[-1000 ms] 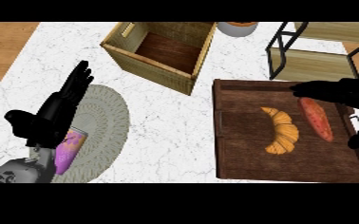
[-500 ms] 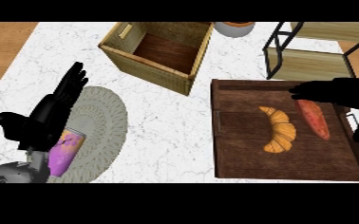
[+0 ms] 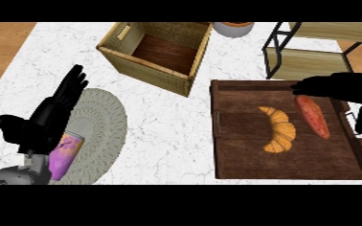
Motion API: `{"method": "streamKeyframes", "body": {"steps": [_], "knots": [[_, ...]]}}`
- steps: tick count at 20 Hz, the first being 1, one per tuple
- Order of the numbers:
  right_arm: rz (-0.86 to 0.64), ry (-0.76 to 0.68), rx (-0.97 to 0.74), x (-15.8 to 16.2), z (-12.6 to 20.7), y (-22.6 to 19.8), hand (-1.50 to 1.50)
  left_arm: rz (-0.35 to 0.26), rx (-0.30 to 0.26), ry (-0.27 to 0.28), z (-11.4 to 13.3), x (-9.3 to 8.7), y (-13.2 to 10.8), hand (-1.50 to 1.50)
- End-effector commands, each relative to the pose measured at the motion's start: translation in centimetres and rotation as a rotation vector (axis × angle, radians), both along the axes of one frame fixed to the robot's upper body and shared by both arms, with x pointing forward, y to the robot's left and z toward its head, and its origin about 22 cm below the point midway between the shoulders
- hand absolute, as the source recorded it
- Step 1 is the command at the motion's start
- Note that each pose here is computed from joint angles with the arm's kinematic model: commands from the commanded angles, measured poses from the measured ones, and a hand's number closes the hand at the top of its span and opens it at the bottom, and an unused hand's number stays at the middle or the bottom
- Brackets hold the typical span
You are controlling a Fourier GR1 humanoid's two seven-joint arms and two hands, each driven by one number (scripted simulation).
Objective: Pick the sweet potato from the tray and place it in the tiered shelf
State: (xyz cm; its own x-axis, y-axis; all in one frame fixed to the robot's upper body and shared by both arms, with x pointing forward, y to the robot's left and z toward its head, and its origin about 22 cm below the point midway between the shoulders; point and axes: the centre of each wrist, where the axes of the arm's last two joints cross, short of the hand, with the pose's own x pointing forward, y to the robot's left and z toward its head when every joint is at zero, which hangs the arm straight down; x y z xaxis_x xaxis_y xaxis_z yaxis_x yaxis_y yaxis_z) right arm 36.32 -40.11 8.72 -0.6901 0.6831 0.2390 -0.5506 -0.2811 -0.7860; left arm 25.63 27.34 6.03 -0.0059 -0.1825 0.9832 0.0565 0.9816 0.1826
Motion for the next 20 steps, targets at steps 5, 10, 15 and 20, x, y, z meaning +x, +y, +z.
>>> {"method": "streamKeyframes", "body": {"steps": [5,10,15,20], "knots": [[0.060,0.120,0.013,0.0,-2.8,-1.1,-1.50,0.013,0.013,0.005,-0.9,-0.2,1.1,0.00],[0.064,0.133,-0.025,0.8,-3.4,0.7,-1.50,0.031,0.004,-0.015,-1.6,0.1,-0.2,0.00],[0.060,0.164,-0.043,-0.1,-5.8,-0.7,-1.50,0.015,0.008,-0.014,0.3,0.8,1.3,0.00],[0.060,0.191,-0.044,0.0,-7.7,1.2,-1.50,-0.019,-0.005,-0.021,1.2,0.1,0.4,0.00]]}}
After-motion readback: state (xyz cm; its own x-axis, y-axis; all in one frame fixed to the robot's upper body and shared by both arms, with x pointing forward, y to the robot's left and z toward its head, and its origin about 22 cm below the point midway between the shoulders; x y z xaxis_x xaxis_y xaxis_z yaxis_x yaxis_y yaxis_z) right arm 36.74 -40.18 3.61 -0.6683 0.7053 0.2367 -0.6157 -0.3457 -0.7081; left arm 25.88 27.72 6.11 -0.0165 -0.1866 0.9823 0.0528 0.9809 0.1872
